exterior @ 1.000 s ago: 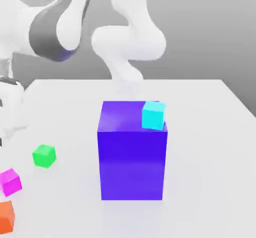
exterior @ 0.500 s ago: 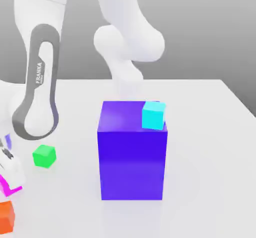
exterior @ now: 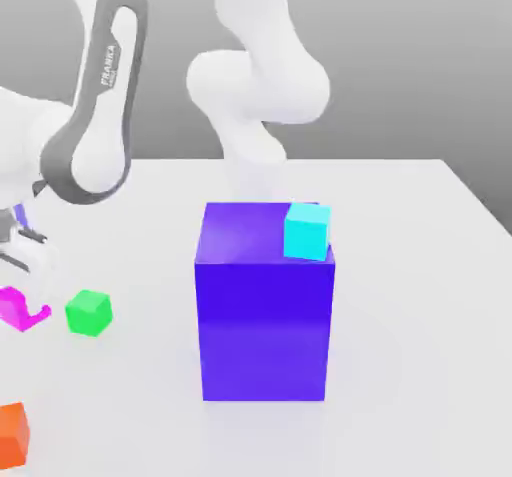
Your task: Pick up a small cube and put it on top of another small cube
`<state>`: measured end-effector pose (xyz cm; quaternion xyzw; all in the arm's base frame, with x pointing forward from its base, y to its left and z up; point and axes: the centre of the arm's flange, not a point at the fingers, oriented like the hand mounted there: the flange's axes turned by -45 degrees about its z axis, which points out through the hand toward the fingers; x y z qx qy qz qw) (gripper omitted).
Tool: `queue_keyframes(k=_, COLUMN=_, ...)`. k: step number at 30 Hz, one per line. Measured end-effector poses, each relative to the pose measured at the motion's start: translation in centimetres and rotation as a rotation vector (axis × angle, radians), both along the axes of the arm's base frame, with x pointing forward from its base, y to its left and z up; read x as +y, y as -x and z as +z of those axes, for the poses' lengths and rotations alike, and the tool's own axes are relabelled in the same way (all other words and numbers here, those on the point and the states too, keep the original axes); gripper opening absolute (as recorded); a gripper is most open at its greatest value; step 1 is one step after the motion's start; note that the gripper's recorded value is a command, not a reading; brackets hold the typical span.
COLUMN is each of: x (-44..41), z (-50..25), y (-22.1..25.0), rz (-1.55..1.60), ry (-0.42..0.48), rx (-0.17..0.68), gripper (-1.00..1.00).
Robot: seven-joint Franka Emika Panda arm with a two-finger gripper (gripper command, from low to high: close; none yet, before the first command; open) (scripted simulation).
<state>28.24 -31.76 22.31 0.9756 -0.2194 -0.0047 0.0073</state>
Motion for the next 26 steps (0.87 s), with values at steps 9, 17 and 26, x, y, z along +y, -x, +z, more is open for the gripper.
queue_keyframes(k=9, x=3.9, z=1.9, y=5.4, rz=0.444, ry=-0.013, rx=-0.003, gripper=-1.00)
queue_keyframes(k=17, x=5.5, z=-1.0, y=5.7, rz=0.550, ry=-0.070, rx=-0.055, gripper=-1.00)
queue_keyframes(k=26, x=5.3, z=-4.3, y=6.1, rz=0.544, ry=-0.048, rx=-0.032, gripper=-1.00)
